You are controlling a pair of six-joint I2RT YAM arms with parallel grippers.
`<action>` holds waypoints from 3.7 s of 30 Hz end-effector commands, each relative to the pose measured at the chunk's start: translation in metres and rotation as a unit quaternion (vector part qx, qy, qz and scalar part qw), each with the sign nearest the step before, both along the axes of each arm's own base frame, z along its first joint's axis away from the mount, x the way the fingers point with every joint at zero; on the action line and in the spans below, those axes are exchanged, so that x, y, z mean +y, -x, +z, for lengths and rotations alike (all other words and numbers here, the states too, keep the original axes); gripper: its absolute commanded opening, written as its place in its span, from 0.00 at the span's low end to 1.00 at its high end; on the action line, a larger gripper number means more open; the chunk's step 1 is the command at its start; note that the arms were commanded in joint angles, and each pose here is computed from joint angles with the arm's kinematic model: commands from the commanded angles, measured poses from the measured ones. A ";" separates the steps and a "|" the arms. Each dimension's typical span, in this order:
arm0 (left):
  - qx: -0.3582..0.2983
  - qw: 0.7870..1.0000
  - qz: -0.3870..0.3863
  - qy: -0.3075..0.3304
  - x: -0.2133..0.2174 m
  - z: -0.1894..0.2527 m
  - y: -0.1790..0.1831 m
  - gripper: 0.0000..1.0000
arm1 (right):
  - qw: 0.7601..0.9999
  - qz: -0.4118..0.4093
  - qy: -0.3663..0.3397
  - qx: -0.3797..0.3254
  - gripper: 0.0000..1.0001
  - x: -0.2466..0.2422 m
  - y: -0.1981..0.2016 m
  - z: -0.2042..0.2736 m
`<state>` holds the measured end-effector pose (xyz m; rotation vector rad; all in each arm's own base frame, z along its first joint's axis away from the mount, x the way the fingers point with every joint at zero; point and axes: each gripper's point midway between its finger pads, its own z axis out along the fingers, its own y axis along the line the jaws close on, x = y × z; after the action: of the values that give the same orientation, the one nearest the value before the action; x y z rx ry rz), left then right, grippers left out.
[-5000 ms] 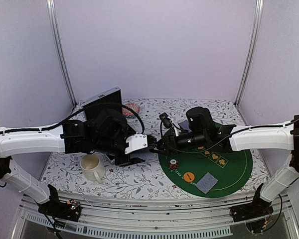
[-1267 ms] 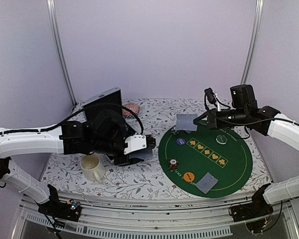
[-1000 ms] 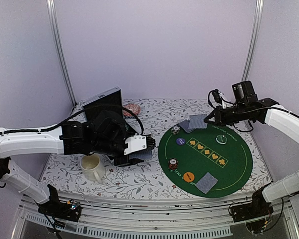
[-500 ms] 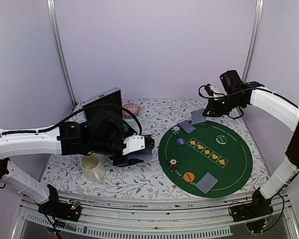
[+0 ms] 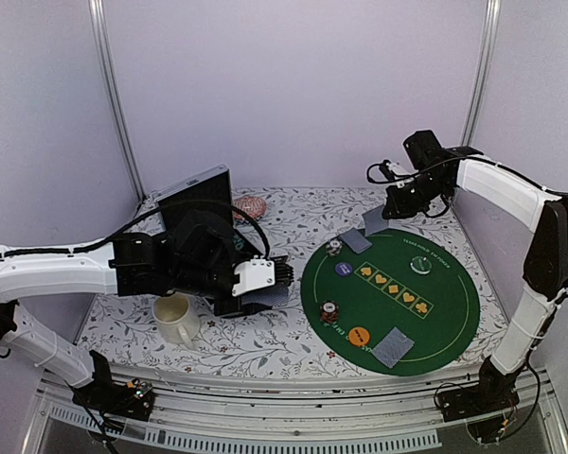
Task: Distribute texas hold em gaming equipment
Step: Flop the poker card in the community card area, then pick up the poker card from the face-down deck piles.
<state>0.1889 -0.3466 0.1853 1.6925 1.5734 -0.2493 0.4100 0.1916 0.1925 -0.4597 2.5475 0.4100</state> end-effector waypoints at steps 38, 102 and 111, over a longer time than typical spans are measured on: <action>-0.008 1.000 -0.004 0.029 0.003 0.016 -0.003 0.61 | 0.890 0.042 0.453 0.038 0.02 -0.009 -0.006 -0.145; -0.016 0.999 -0.010 0.045 0.008 0.029 -0.003 0.62 | 0.957 0.174 -0.167 -0.163 0.99 0.132 0.091 0.083; -0.017 0.999 -0.002 0.039 0.008 0.025 -0.007 0.61 | 0.886 0.286 -0.342 -0.124 1.00 0.194 0.180 0.091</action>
<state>0.1902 -0.3398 0.2091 1.6557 1.5229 -0.2886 0.2646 0.3523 0.2647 -0.8248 1.9524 1.0718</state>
